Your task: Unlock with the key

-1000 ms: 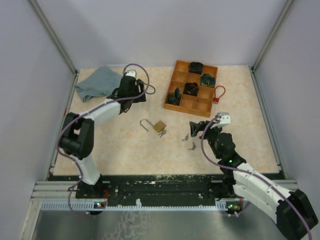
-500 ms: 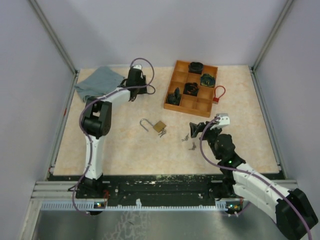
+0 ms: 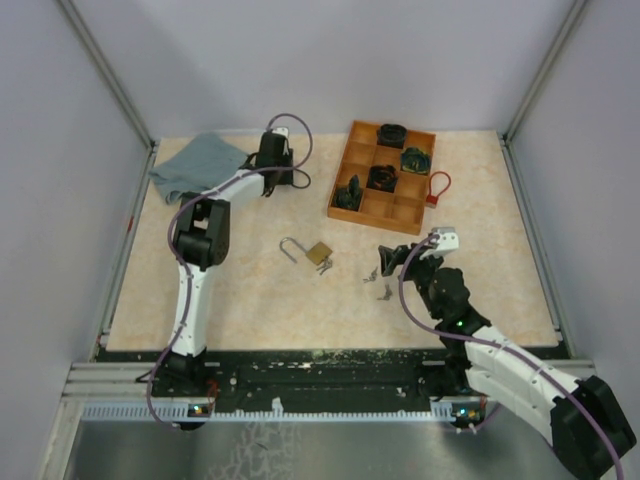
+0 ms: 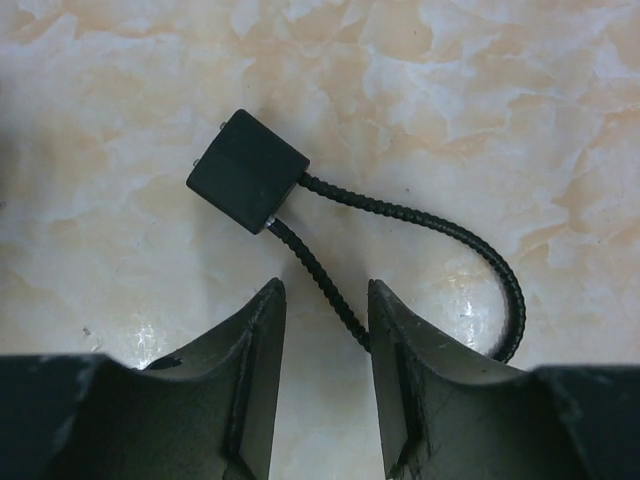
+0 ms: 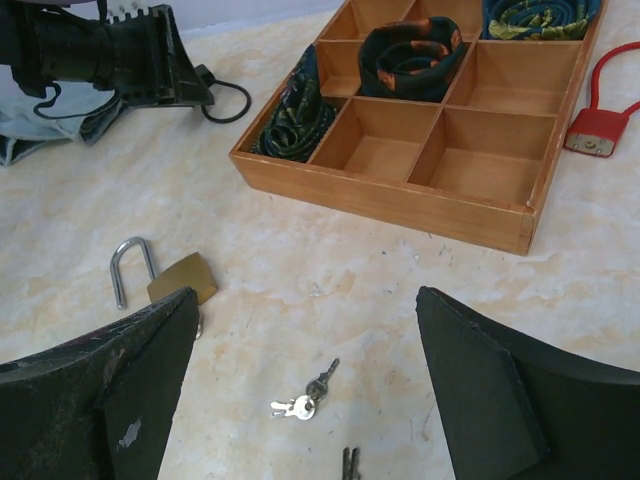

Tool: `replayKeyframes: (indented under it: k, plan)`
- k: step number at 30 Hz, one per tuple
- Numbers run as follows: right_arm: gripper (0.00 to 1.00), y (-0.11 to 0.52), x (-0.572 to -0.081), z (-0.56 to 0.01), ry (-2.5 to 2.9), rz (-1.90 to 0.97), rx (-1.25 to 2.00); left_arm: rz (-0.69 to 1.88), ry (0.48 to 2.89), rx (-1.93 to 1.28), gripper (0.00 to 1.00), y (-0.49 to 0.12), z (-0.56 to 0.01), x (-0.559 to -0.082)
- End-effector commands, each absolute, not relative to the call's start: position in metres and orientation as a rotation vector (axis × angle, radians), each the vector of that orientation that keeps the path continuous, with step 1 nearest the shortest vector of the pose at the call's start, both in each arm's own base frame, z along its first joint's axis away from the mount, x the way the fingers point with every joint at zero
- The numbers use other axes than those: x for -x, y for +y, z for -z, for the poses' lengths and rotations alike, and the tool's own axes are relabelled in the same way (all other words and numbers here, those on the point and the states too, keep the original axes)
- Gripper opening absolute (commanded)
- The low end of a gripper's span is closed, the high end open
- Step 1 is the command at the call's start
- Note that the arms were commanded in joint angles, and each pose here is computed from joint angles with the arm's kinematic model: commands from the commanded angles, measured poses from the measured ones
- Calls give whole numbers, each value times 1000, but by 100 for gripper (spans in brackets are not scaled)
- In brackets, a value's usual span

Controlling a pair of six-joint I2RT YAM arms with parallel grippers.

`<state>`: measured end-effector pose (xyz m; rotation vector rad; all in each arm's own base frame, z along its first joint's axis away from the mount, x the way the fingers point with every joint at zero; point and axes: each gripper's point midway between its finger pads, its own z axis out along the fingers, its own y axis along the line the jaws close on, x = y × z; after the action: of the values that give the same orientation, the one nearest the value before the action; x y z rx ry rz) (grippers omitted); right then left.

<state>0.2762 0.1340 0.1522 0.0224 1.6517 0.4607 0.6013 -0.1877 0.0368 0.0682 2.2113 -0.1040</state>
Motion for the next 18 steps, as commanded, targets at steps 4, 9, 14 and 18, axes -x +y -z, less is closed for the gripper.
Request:
replayKeyframes:
  k: [4, 9, 14, 18]
  plan:
    - [89, 136, -280, -170, 1605, -474, -25, 72, 2289, -142, 28, -179, -25, -588]
    - [89, 136, -280, -169, 1612, -476, -27, 65, 2261, -189, 15, -173, -37, -579]
    - [89, 139, -280, -169, 1629, -485, -13, 55, 2211, -234, 4, -165, -64, -564]
    - [88, 146, -280, -169, 1639, -512, 5, 79, 2182, -227, 0, -161, -80, -547]
